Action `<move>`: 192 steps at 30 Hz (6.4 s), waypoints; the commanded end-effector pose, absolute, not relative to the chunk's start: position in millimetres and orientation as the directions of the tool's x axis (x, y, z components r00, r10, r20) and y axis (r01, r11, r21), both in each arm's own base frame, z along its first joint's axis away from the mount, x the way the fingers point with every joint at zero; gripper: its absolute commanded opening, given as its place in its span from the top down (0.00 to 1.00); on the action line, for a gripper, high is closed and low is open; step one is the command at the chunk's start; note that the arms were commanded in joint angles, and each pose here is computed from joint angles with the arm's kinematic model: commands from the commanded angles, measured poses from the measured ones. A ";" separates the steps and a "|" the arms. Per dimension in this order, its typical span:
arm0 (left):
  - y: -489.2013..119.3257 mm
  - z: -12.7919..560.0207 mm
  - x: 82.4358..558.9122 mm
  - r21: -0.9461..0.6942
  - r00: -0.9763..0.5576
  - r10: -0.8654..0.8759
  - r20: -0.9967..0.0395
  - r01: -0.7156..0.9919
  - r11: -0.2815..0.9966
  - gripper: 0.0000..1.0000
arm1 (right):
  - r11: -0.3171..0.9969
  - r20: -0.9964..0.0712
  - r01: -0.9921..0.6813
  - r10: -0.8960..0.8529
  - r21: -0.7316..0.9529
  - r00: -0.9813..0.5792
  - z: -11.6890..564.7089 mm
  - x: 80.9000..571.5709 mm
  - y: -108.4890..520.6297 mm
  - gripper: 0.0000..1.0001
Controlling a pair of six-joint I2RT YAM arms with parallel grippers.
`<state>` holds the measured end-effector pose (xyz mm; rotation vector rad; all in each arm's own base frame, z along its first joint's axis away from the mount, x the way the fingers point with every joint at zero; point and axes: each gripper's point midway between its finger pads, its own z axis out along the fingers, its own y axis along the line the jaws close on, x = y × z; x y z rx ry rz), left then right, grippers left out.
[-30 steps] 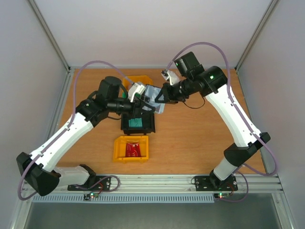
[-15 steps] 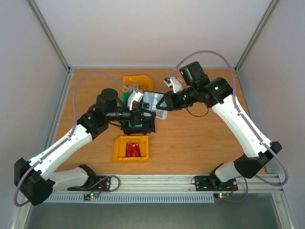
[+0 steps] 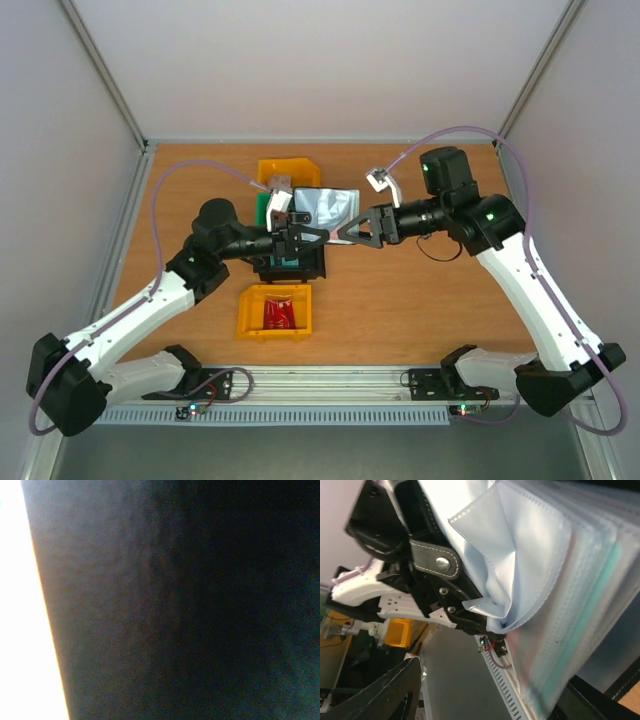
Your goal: Take the credit cards out of the card holder
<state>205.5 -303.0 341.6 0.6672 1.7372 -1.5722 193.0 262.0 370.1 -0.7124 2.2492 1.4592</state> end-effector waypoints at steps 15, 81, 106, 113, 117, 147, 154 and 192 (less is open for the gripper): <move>-290.9 378.4 176.1 -0.591 -0.588 -0.144 -0.796 0.806 -0.026 0.55 | 0.366 -0.602 -0.603 -0.133 0.709 -0.788 373.6 201.8 250.5 0.99; -284.5 350.2 160.5 -0.443 -0.446 -0.039 -0.894 0.871 0.213 1.00 | 0.374 -0.869 -0.836 -0.131 0.403 -0.477 399.8 121.3 221.3 0.42; -281.8 348.1 161.5 -0.410 -0.412 -0.042 -0.910 0.881 0.234 1.00 | 0.169 -0.701 -0.727 -0.195 0.665 -0.686 374.8 140.7 294.2 0.63; -283.6 346.6 160.2 -0.416 -0.417 -0.044 -0.908 0.883 0.219 1.00 | 0.115 -0.749 -0.784 -0.238 0.611 -0.618 381.0 132.2 334.5 0.53; -282.9 346.2 157.2 -0.416 -0.417 -0.041 -0.908 0.885 0.208 1.00 | 0.103 -0.773 -0.811 -0.253 0.576 -0.581 388.8 123.2 331.3 0.49; -284.3 374.3 132.2 -0.419 -0.415 -0.092 -0.905 0.907 0.035 1.00 | 0.414 -0.831 -0.852 -0.310 0.320 -0.463 374.2 136.0 262.5 0.01; -282.5 376.3 122.1 -0.413 -0.413 -0.081 -0.907 0.911 -0.009 1.00 | 0.337 -0.817 -0.865 -0.324 0.372 -0.477 369.8 124.9 272.9 0.40; -272.9 385.3 95.1 -0.336 -0.345 -0.076 -0.936 0.936 -0.107 0.72 | 0.343 -0.844 -0.869 -0.279 0.358 -0.458 384.7 105.0 242.7 0.99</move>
